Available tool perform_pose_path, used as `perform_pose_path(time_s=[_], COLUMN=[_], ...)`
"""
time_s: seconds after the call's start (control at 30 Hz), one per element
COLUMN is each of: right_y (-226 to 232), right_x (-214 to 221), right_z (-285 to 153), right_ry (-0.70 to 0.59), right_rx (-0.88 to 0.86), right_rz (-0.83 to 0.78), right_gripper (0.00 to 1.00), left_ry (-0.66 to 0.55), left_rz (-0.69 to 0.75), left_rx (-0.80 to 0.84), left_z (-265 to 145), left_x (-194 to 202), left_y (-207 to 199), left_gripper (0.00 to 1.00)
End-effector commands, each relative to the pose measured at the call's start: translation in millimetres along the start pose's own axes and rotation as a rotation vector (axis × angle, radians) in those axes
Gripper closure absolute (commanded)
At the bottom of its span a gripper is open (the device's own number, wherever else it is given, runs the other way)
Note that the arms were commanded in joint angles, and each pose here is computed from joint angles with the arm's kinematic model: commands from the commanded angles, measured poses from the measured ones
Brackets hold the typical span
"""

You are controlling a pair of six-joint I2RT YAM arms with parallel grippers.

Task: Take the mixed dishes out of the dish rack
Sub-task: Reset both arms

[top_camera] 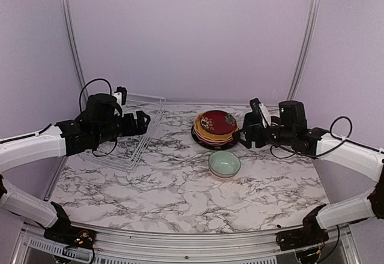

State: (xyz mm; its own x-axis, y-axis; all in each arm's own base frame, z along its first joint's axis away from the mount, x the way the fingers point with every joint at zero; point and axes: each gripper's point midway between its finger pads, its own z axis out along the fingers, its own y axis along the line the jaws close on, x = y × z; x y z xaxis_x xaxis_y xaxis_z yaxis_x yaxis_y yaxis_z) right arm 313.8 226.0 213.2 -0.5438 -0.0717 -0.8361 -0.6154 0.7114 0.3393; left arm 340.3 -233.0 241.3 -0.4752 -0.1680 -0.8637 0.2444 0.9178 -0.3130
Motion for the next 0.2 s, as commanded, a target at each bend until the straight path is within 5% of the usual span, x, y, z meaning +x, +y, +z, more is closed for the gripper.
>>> perform_pose_path(time_s=[0.0, 0.17], right_y=[2.1, -3.3], right_x=[2.1, 17.2], right_z=[2.3, 4.3], right_ry=[-0.054, -0.043], right_rx=[-0.035, -0.024], right_rz=[0.015, 0.035], right_gripper=[0.16, 0.16], left_ry=[0.079, 0.088], left_rz=[-0.058, -0.081], left_rx=[0.01, 0.014], left_z=[-2.2, 0.2], left_x=[27.2, 37.6], left_y=[7.7, 10.9], left_gripper=[0.01, 0.01])
